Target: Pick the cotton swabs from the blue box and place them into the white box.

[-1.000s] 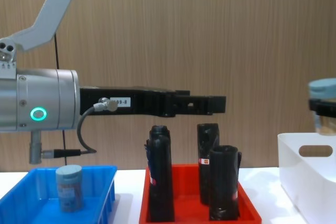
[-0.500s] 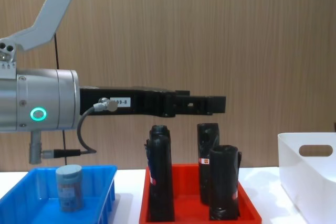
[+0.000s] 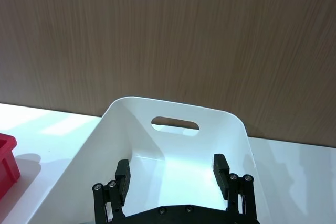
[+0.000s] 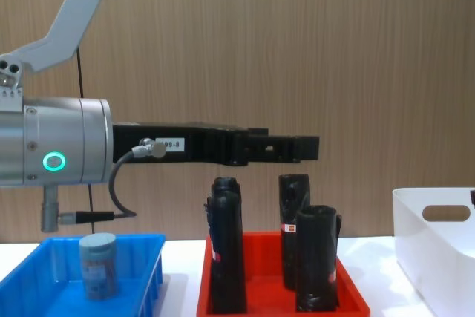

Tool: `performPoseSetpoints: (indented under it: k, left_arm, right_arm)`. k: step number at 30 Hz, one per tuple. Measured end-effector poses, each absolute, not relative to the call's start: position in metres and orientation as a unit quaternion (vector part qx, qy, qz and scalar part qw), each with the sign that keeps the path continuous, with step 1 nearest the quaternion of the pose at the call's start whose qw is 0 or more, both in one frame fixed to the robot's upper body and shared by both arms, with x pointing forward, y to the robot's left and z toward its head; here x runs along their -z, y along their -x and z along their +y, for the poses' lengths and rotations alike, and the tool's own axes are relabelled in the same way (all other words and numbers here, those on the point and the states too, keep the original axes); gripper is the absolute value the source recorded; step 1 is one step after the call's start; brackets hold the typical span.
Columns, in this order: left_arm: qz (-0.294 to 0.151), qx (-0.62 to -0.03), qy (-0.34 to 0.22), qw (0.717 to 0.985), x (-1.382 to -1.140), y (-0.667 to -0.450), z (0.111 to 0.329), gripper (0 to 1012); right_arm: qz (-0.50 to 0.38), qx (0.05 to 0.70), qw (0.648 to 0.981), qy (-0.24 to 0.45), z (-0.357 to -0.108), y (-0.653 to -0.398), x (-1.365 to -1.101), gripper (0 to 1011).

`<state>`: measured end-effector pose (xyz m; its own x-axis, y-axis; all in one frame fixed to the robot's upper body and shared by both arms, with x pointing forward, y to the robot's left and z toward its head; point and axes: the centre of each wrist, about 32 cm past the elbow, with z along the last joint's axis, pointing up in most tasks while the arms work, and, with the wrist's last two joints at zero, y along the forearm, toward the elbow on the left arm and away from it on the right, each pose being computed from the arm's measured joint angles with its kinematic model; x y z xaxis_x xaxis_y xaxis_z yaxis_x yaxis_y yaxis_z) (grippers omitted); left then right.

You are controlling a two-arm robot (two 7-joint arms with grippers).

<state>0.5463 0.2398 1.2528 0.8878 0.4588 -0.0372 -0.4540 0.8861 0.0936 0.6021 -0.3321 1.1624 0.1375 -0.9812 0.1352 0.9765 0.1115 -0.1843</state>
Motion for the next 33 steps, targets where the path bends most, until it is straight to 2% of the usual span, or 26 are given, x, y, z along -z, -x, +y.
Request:
performPoseSetpoints:
  k: [18, 33]
  left_arm:
    - [0.023, -0.251, -0.044, 0.967, -1.25, -0.544, 0.238, 1004]
    - [-0.016, -0.329, -0.054, 0.943, -1.238, -0.532, 0.228, 1004]
  right_arm:
    - [0.009, 0.655, 0.747, 0.112, -0.328, -0.599, -1.16, 1001]
    - [-0.007, 0.639, 0.764, 0.089, -0.306, -0.57, -1.158, 1001]
